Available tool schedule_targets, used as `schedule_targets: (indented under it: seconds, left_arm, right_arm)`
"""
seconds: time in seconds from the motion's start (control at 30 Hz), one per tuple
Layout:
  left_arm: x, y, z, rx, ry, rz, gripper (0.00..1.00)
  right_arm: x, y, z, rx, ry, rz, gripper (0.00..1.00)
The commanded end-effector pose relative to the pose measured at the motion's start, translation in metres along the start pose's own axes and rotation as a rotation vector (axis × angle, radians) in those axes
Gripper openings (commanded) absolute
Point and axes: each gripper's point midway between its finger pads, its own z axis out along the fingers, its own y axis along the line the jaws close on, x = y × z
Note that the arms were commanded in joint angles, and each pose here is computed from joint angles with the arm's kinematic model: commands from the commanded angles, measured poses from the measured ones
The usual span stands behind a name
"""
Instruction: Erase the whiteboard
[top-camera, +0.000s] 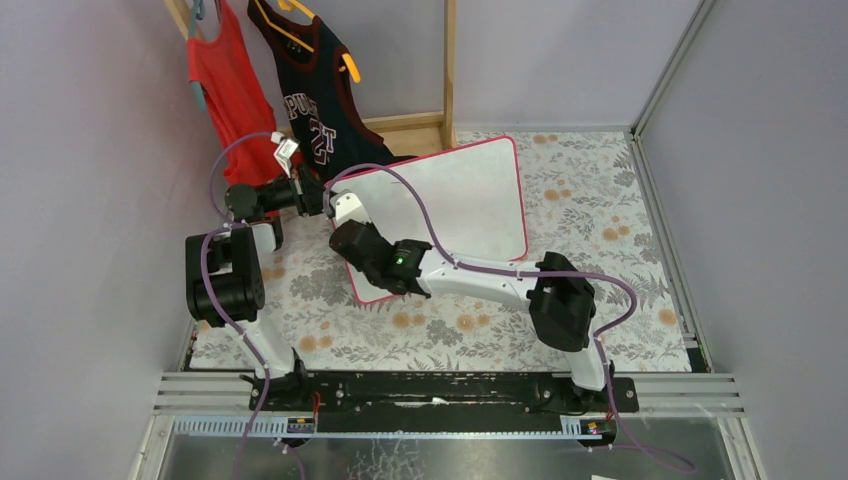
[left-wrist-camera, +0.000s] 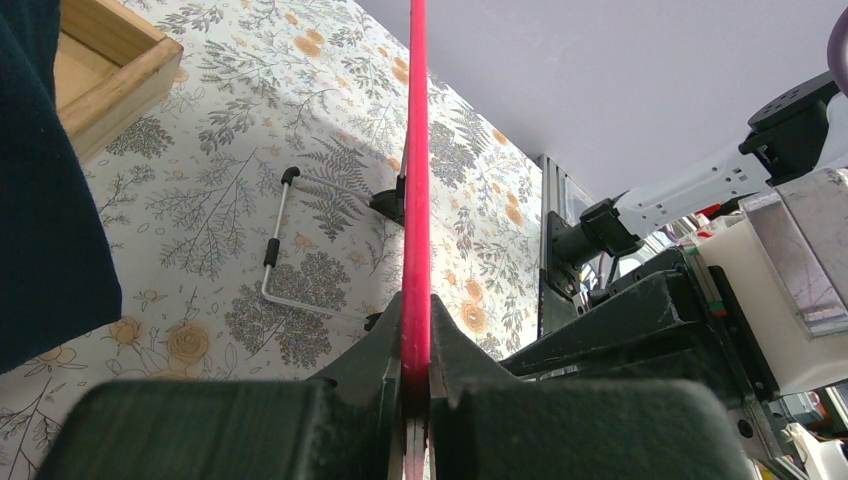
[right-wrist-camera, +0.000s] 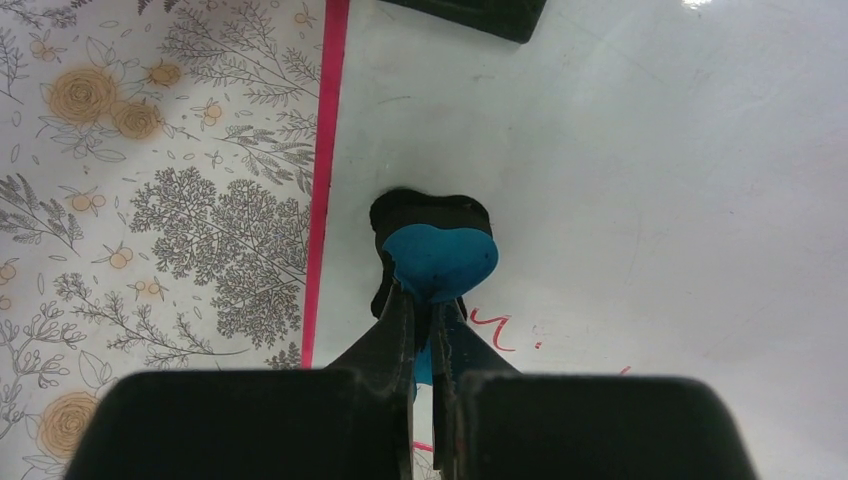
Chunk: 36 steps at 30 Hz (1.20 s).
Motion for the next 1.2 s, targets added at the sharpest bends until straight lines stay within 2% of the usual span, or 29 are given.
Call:
schedule_targets:
  seconds: [0.0, 0.27, 0.4, 0.57, 0.97, 1.17]
  left_arm:
    - [0.011, -0.021, 0.002, 0.044, 0.091, 0.055, 0.00]
    - [0.011, -0.022, 0.002, 0.045, 0.091, 0.058, 0.00]
    - [0.012, -0.020, 0.002, 0.044, 0.090, 0.055, 0.00]
    - [0.011, -0.021, 0.002, 0.044, 0.091, 0.056, 0.00]
    - [0.010, -0.022, 0.003, 0.046, 0.092, 0.059, 0.00]
    - [0.011, -0.022, 0.002, 0.045, 0.093, 0.058, 0.00]
  right_arm:
    - [-0.015, -0.026, -0.008, 0.064, -0.037, 0.019, 0.00]
    - [0.021, -0.120, -0.027, 0.207, -0.003, 0.113, 0.00]
    - [0.027, -0.137, -0.039, 0.228, -0.008, 0.127, 0.00]
    - [0.026, -0.111, -0.030, 0.148, 0.003, 0.142, 0.00]
    - [0.016, 0.015, -0.009, -0.059, 0.000, 0.062, 0.00]
    - [0.012, 0.019, -0.011, -0.052, -0.015, 0.062, 0.00]
